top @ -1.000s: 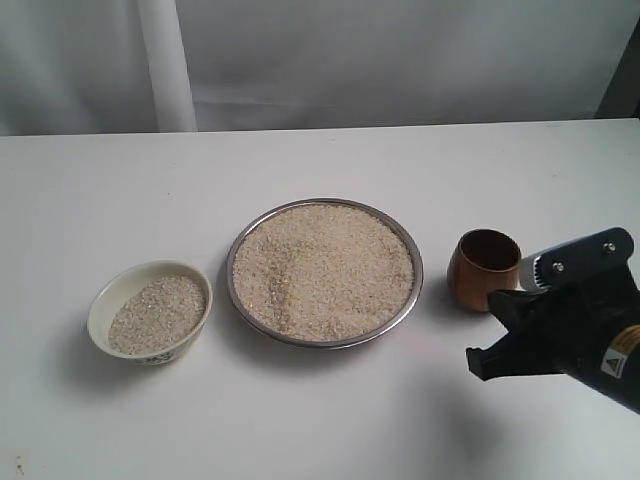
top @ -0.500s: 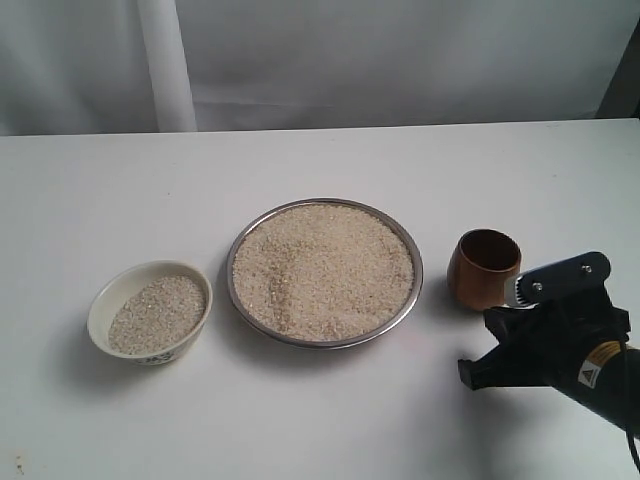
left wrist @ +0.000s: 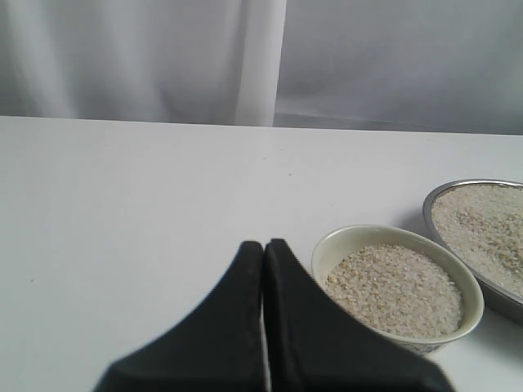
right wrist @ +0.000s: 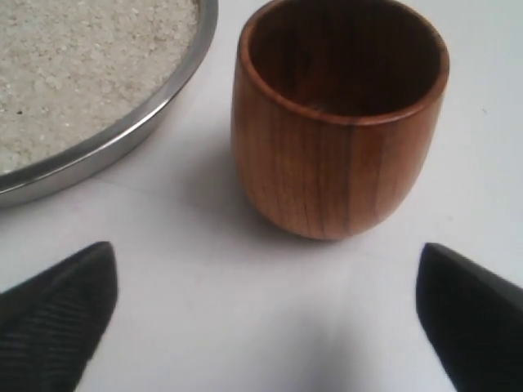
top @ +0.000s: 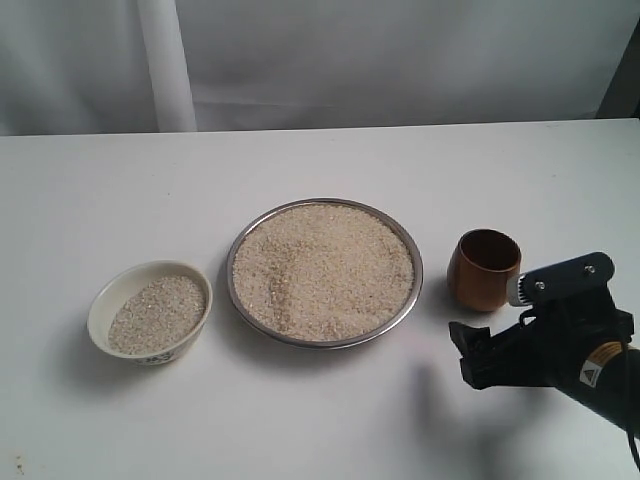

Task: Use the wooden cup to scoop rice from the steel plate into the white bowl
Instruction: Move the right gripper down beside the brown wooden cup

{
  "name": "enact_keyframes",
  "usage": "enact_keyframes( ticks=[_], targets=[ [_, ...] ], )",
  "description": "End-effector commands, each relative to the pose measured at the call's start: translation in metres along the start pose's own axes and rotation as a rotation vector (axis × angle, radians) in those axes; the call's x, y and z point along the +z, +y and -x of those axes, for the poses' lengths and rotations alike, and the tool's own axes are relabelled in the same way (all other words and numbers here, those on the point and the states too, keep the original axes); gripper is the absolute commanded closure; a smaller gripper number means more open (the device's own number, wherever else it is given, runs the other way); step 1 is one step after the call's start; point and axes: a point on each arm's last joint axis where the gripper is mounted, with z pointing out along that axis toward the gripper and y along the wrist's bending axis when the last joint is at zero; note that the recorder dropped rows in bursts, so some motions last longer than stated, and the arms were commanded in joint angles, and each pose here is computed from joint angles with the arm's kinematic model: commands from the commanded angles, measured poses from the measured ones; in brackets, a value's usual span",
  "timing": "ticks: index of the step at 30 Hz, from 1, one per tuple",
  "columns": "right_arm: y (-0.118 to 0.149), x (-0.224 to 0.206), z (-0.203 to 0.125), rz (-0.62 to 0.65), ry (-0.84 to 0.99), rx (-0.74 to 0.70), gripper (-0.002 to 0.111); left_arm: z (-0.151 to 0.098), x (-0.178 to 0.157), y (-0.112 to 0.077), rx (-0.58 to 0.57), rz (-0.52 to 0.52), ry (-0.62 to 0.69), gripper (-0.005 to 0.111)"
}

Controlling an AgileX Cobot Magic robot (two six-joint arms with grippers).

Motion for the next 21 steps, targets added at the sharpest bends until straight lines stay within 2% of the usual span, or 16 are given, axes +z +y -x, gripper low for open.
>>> enact_keyframes(
  ticks=[1, 8, 17, 21],
  targets=[
    [-0.002, -0.001, -0.001, -0.008, -0.008, -0.003, 0.003, 0.001, 0.0, -0.001, -0.013, -0.007, -0.01, 0.107],
    [-0.002, -0.001, 0.0, -0.008, -0.014, -0.003, 0.003, 0.001, 0.0, -0.001, -0.01, -0.007, -0.01, 0.107],
    [-0.003, -0.001, 0.014, -0.024, -0.193, 0.003, 0.003, 0.001, 0.0, -0.001, -0.013, -0.007, -0.01, 0.107],
    [-0.007, 0.012, 0.01, -0.066, -0.199, 0.03, 0.003, 0.001, 0.0, -0.001, -0.013, -0.007, -0.01, 0.107]
  ],
)
